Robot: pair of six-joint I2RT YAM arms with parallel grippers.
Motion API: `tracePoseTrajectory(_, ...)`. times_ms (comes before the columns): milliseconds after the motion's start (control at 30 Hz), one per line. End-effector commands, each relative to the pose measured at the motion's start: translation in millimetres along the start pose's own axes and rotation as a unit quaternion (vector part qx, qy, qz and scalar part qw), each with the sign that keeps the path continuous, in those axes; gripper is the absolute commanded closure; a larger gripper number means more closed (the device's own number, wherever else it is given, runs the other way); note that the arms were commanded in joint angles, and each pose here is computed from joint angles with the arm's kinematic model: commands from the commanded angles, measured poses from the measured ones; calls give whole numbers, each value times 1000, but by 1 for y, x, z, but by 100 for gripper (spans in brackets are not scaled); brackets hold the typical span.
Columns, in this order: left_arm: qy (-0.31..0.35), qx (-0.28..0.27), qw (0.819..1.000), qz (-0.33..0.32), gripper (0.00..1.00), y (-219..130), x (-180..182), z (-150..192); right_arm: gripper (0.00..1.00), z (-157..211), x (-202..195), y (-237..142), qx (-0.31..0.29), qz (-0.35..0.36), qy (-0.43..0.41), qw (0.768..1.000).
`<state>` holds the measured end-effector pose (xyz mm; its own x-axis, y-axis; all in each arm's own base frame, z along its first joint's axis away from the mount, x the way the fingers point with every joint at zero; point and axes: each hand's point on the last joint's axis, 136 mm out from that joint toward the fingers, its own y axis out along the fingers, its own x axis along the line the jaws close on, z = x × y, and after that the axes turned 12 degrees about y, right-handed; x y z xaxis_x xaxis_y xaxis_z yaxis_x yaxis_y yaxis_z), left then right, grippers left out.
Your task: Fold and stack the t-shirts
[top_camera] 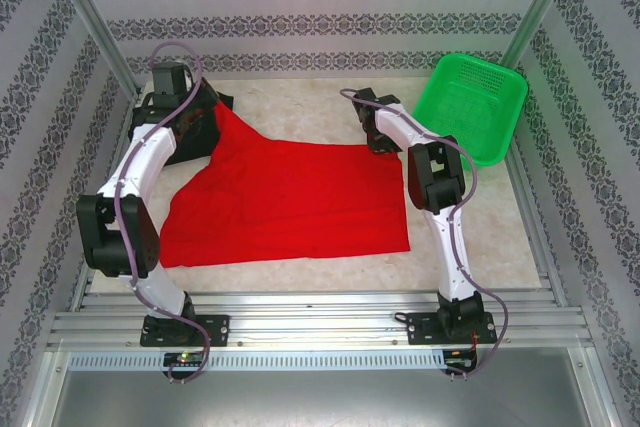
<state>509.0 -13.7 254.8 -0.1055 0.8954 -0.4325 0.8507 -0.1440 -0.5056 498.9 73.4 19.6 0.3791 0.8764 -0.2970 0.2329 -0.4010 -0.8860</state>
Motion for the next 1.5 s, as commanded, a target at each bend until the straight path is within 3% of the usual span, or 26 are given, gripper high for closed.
tracePoseTrajectory(0, 10, -18, 1000, 18, 100, -24, -13, -11, 73, 15, -4, -5, 33, -12, 16, 999)
tracePoseTrajectory(233, 6, -29, 999, 20, 100, -51, -13, -18, 84, 24, -2, -9, 30, -7, 18, 999)
tracePoseTrajectory(400, 5, -35, 999, 21, 100, -65, -11, -20, 100, 21, 0, -9, 27, -10, 15, 999)
tracePoseTrajectory(600, 7, -26, 999, 25, 100, -67, -8, -6, 100, 13, 3, -8, 15, -23, 15, 1000)
tracePoseTrajectory(800, 8, -23, 999, 24, 100, -66, -4, 2, 100, -10, -2, -37, -52, -60, 38, 996)
tracePoseTrajectory(1000, 5, -24, 1000, 20, 100, -66, 3, 6, 100, -4, -9, -38, -33, -117, 105, 987)
tracePoseTrajectory(1233, 4, -19, 1000, 19, 100, -65, 5, 11, 100, -6, -19, -39, -39, -120, 141, 982)
tracePoseTrajectory(1267, 4, -17, 1000, 18, 100, -65, 6, 12, 99, -8, -21, -39, -36, -116, 141, 983)
tracePoseTrajectory(1333, 3, -17, 1000, 19, 100, -65, 6, 13, 67, -9, -26, -37, -34, -97, 140, 985)
tracePoseTrajectory(1467, 1, -16, 1000, 21, 100, -64, 5, 14, 58, -7, -22, -31, -30, -94, 151, 984)
